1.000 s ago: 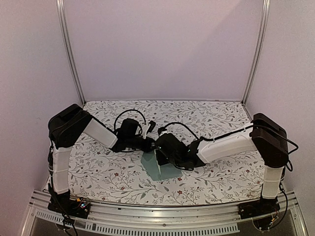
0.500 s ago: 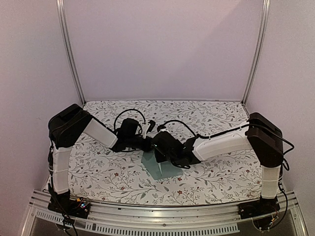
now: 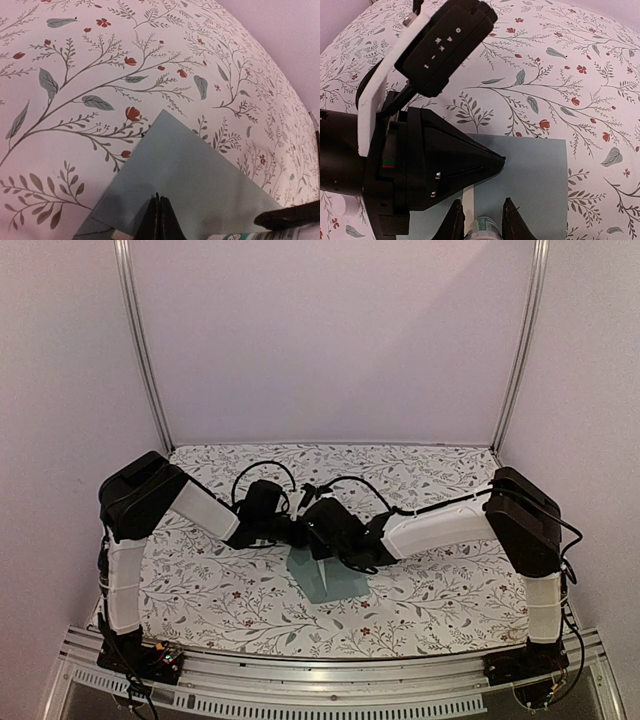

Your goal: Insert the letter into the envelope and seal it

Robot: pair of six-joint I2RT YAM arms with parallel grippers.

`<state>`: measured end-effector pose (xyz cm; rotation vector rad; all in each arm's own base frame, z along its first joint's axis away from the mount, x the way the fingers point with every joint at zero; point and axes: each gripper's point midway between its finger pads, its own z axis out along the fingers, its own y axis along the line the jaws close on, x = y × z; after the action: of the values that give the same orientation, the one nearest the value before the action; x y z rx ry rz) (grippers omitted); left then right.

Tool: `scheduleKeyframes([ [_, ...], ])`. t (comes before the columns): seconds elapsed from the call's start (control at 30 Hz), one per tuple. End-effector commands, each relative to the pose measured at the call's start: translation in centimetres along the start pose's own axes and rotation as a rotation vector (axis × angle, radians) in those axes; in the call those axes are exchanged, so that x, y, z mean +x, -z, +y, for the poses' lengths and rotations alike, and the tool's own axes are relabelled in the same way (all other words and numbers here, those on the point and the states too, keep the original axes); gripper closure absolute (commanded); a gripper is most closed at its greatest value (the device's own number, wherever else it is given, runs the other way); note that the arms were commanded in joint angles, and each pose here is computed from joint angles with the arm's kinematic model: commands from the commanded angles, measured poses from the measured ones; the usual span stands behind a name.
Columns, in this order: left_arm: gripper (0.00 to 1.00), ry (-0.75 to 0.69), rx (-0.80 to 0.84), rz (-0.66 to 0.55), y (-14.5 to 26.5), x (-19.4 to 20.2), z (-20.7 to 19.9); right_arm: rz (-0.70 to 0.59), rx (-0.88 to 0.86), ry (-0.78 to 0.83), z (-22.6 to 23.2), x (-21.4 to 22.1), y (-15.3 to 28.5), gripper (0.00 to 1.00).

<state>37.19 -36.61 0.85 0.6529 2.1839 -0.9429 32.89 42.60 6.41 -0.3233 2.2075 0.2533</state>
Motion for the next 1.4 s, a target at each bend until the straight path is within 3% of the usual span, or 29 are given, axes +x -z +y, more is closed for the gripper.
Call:
scheduleKeyframes([
  [0.0, 1.0, 0.063, -0.101, 0.143, -0.4, 5.2, 3.5, 0.103, 0.045, 0.047, -2.1, 4.1, -0.8, 1.0],
  [0.33, 1.0, 0.064, -0.12, 0.143, -0.4, 5.2, 3.8, 0.165, 0.02, 0.103, -1.1, 7.6, 3.7, 1.0],
  [0.47, 1.0, 0.064, -0.121, 0.142, -0.4, 5.1, 3.9, 0.146, 0.017, 0.079, -1.0, 7.1, 4.0, 1.0],
  [0.77, 1.0, 0.063, -0.108, 0.147, -0.5, 5.3, 3.6, 0.098, 0.123, 0.096, -2.8, 4.2, 1.4, 1.0],
  [1.37, 1.0, 0.06, -0.104, 0.153, -0.6, 5.4, 3.6, 0.051, 0.02, 0.101, -1.7, 2.4, -2.0, 1.0],
])
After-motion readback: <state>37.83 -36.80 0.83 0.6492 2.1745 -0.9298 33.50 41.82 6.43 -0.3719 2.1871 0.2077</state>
